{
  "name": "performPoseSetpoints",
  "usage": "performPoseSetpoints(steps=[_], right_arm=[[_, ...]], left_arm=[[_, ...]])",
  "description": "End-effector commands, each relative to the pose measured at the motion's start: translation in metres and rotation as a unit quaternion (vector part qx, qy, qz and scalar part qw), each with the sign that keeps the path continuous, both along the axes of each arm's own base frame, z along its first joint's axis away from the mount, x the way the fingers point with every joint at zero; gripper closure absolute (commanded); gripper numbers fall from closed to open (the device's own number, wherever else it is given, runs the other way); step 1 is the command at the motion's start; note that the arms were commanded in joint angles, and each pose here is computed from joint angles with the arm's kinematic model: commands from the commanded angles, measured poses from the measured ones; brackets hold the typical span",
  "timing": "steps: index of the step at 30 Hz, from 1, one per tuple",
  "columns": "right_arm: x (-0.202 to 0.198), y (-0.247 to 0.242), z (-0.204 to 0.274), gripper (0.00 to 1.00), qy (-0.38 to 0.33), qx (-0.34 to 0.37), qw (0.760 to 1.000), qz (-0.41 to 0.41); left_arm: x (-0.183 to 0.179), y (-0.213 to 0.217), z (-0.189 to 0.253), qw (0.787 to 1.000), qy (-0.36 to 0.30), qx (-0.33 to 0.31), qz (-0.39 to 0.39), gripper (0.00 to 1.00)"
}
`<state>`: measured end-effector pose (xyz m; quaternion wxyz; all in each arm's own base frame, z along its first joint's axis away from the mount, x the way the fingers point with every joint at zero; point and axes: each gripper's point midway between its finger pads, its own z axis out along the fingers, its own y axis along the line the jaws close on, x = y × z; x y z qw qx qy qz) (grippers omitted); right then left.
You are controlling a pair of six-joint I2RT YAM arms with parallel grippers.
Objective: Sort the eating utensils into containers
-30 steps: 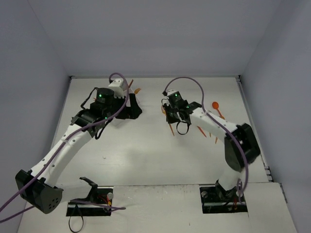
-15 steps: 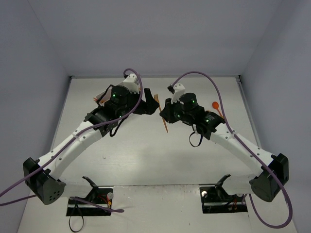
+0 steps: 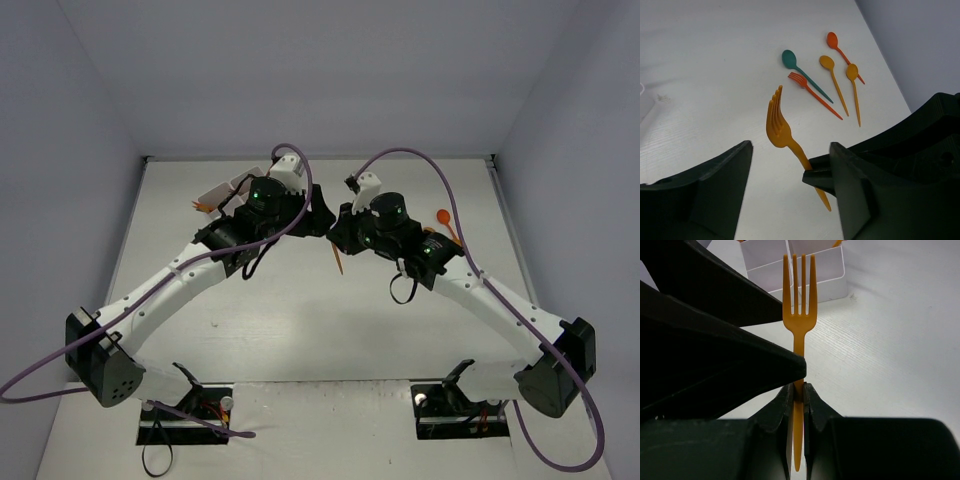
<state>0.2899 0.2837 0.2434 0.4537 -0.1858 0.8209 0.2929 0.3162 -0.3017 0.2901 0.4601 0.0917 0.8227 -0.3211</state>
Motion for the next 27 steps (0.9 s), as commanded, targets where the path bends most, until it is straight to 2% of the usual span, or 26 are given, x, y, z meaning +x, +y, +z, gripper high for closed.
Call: performPoseSetpoints(steps=[1,4,7,14,19,21,27], right_arm=[[0.0,0.007,0.035,1.0,-0.042,0.046,0.998,0.008],[0.0,0.008,0.035,1.0,-0.041,0.049,0.998,0.007],[0.0,0.008,0.035,1.0,-0.041,0.05,0.998,0.007],[0.0,0.008,0.037,1.0,-0.042,0.054,0.998,0.005],[0.0,0.007,0.036,1.0,-0.042,0.055,0.998,0.003],[0.0,0.006,0.036,1.0,-0.042,0.055,0.998,0.002],[0.0,0.007,0.036,1.0,-0.041,0.057,0.998,0.001]], left_arm=[[0.003,-0.01,0.048,0.997,-0.044,-0.061,0.002,0.56],[0.001,-0.016,0.048,0.996,-0.038,-0.082,-0.006,0.71],[0.0,-0.022,0.046,0.995,-0.029,-0.098,-0.012,0.76],[0.0,-0.027,0.035,0.995,-0.007,-0.099,-0.01,0.76],[0.002,-0.022,0.029,0.996,0.004,-0.089,0.008,0.64],[0.002,-0.021,0.028,0.996,0.009,-0.09,0.014,0.62],[0.001,-0.028,0.028,0.994,0.018,-0.11,0.007,0.64]])
